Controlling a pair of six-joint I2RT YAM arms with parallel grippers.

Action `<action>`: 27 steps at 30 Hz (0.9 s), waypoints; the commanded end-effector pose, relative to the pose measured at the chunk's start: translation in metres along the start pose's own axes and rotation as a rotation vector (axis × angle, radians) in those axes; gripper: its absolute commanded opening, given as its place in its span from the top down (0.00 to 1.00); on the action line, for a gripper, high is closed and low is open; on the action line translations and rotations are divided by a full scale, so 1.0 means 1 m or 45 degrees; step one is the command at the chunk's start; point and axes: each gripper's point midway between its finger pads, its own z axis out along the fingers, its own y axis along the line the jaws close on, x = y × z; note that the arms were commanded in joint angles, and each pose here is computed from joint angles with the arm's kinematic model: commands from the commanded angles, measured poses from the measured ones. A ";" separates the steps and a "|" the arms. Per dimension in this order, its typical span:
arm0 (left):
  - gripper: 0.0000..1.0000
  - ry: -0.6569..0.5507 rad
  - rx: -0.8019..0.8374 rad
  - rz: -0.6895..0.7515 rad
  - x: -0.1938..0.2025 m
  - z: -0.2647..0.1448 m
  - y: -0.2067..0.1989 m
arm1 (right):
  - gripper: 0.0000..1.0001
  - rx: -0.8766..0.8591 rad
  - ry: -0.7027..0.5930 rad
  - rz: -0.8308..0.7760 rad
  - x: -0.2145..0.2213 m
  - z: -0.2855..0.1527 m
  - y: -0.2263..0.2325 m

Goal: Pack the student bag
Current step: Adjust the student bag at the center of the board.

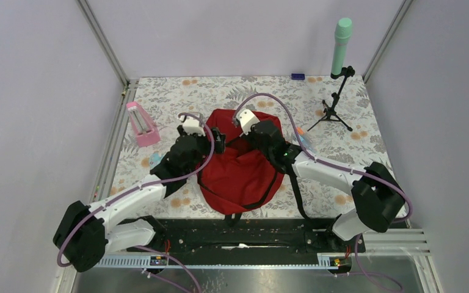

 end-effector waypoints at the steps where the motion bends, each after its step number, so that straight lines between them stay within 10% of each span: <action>1: 0.10 0.070 0.164 0.433 -0.001 0.021 -0.017 | 1.00 -0.008 -0.226 0.195 -0.049 -0.009 -0.020; 8: 0.01 -0.138 0.434 0.474 -0.013 0.037 -0.061 | 1.00 -0.083 -0.232 0.263 -0.046 -0.013 -0.013; 20: 0.02 -0.164 0.327 0.570 0.002 0.072 -0.059 | 1.00 -0.155 -0.236 0.389 -0.046 -0.023 -0.011; 27: 0.55 -0.120 0.318 0.641 0.005 0.079 -0.072 | 0.97 -0.171 -0.204 0.441 -0.042 -0.033 -0.010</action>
